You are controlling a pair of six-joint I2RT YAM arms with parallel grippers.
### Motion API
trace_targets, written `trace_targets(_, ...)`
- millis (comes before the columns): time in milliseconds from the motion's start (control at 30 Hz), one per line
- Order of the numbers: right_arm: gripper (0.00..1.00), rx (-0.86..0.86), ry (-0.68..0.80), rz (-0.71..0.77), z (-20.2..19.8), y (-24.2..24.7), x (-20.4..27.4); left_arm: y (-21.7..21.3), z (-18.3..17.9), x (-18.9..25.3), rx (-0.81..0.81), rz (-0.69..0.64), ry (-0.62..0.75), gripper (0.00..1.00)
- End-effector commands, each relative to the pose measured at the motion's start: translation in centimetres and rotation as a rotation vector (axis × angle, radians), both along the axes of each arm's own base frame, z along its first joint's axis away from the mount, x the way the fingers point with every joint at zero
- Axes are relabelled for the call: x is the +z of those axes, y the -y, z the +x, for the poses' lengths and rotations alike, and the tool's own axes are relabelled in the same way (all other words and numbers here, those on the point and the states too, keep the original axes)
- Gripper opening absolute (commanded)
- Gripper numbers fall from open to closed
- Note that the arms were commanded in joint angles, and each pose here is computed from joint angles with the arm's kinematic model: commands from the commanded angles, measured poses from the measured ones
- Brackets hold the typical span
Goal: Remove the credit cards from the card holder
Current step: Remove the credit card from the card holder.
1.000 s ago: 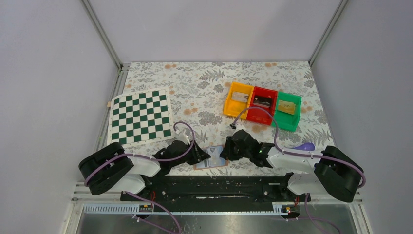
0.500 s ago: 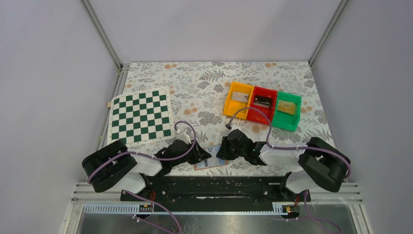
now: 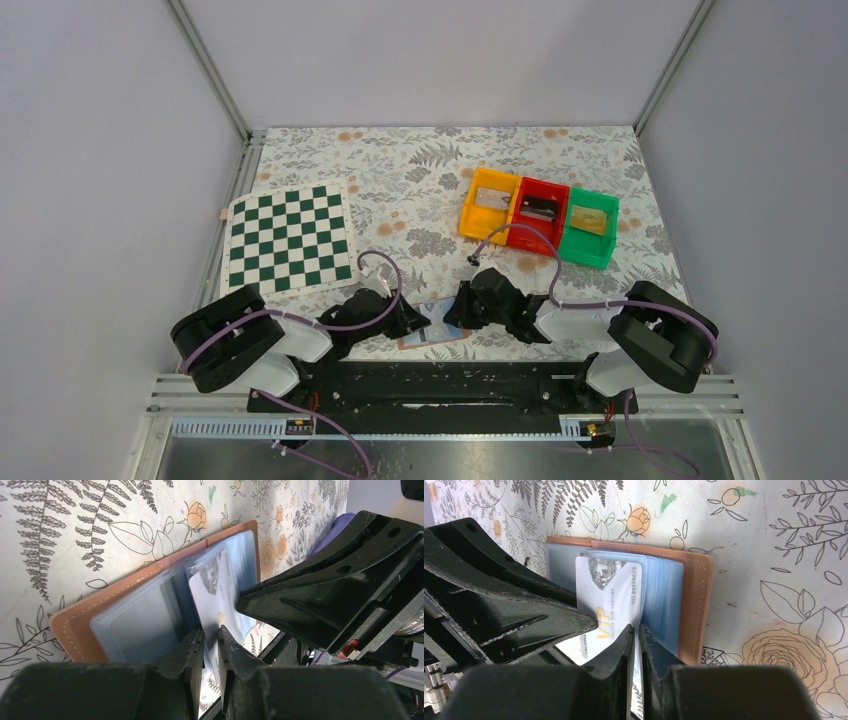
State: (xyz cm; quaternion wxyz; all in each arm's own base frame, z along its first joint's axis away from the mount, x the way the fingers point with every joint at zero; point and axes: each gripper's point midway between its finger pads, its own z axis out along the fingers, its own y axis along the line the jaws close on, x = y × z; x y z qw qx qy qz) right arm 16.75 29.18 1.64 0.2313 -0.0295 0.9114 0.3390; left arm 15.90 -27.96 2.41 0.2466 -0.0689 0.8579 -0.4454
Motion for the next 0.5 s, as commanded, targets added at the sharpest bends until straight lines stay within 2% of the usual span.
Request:
trace_targets(0, 0.14, -0.020, -0.062, -0.119, -1.2, 2.7, -3.4, 0.3, -0.3, 1.1, -0.007, -0.054, 0.018, 0.15)
trace_targets(167, 0.13, -0.053, -0.071, -0.134, -0.9, 3.9, -3.9, -0.2, -0.7, 0.6, -0.014, -0.041, 0.013, 0.00)
trace_targets(267, 0.12, -0.068, -0.075, -0.139, -0.8, 4.5, -4.1, -0.1, -1.0, 0.7, -0.028, -0.047, 0.011, 0.01)
trace_targets(333, 0.11, -0.069, -0.075, -0.138, -0.8, 4.6, -4.1, 0.0, -1.1, 0.8, -0.040, -0.049, 0.013, 0.08)
trace_targets(467, 0.11, -0.068, -0.074, -0.137, -0.8, 4.6, -4.1, 0.2, -1.0, 1.0, -0.046, -0.059, 0.011, 0.02)
